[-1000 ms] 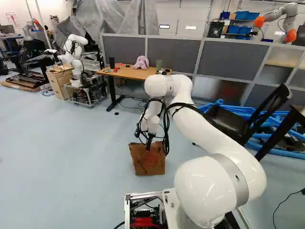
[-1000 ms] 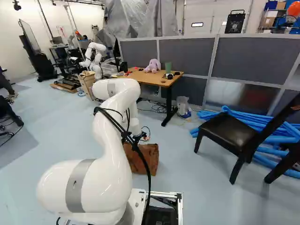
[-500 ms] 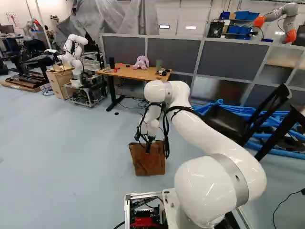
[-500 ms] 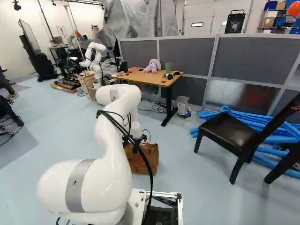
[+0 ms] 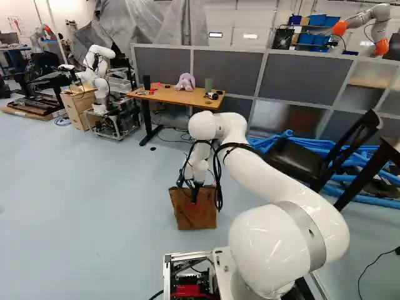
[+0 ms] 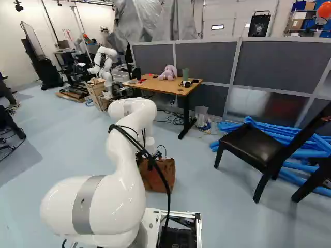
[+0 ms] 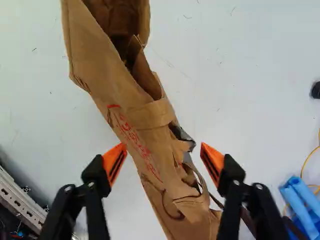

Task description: Pick up the bag on the ground and place it on the table

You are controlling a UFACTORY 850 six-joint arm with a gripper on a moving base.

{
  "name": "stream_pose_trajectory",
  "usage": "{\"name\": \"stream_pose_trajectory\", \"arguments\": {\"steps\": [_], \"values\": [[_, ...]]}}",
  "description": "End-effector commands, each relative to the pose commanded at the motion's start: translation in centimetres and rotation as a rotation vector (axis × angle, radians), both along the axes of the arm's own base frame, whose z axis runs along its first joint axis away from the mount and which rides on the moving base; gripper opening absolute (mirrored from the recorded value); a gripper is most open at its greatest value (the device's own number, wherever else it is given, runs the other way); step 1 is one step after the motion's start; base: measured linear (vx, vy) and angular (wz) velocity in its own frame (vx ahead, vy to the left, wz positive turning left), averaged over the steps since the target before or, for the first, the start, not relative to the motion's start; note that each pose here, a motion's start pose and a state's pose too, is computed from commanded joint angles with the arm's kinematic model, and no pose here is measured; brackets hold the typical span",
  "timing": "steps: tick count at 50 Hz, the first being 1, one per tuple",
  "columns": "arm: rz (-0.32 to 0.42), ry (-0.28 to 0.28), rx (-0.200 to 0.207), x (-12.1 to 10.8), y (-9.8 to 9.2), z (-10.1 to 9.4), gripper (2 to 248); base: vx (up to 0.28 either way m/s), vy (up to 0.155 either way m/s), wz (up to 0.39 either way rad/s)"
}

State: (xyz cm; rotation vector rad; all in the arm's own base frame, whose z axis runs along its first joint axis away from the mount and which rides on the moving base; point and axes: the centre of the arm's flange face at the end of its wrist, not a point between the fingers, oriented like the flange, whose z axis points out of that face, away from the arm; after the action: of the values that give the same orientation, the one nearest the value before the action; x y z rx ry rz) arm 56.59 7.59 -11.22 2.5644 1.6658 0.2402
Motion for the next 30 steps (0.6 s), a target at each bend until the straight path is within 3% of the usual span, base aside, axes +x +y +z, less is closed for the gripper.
{"name": "stream_pose_trajectory", "arguments": {"steps": [4, 5, 9, 10, 14, 15, 20, 21, 25, 26, 30], "values": [[0.000, 0.000, 0.000, 0.0, 0.0, 0.0, 200, 0.000, 0.000, 0.000], [0.000, 0.000, 0.000, 0.0, 0.0, 0.0, 162, 0.000, 0.000, 0.000], [0.000, 0.000, 0.000, 0.0, 0.0, 0.0, 162, 0.000, 0.000, 0.000], [0.000, 0.000, 0.000, 0.0, 0.0, 0.0, 124, 0.000, 0.000, 0.000], [0.000, 0.000, 0.000, 0.0, 0.0, 0.0, 124, 0.000, 0.000, 0.000], [0.000, 0.000, 0.000, 0.0, 0.0, 0.0, 86, 0.000, 0.000, 0.000], [0.000, 0.000, 0.000, 0.0, 0.0, 0.3, 86, 0.000, 0.000, 0.000], [0.000, -0.001, 0.000, 0.0, 0.0, 0.4, 48, 0.000, 0.000, 0.000], [0.000, -0.002, 0.000, 0.0, 0.0, 0.9, 48, 0.000, 0.000, 0.000], [0.000, -0.002, 0.000, 0.0, 0.0, 1.1, 21, 0.000, 0.000, 0.000], [0.000, -0.003, 0.000, 0.0, 0.0, 1.7, 21, 0.000, 0.000, 0.000]]}}
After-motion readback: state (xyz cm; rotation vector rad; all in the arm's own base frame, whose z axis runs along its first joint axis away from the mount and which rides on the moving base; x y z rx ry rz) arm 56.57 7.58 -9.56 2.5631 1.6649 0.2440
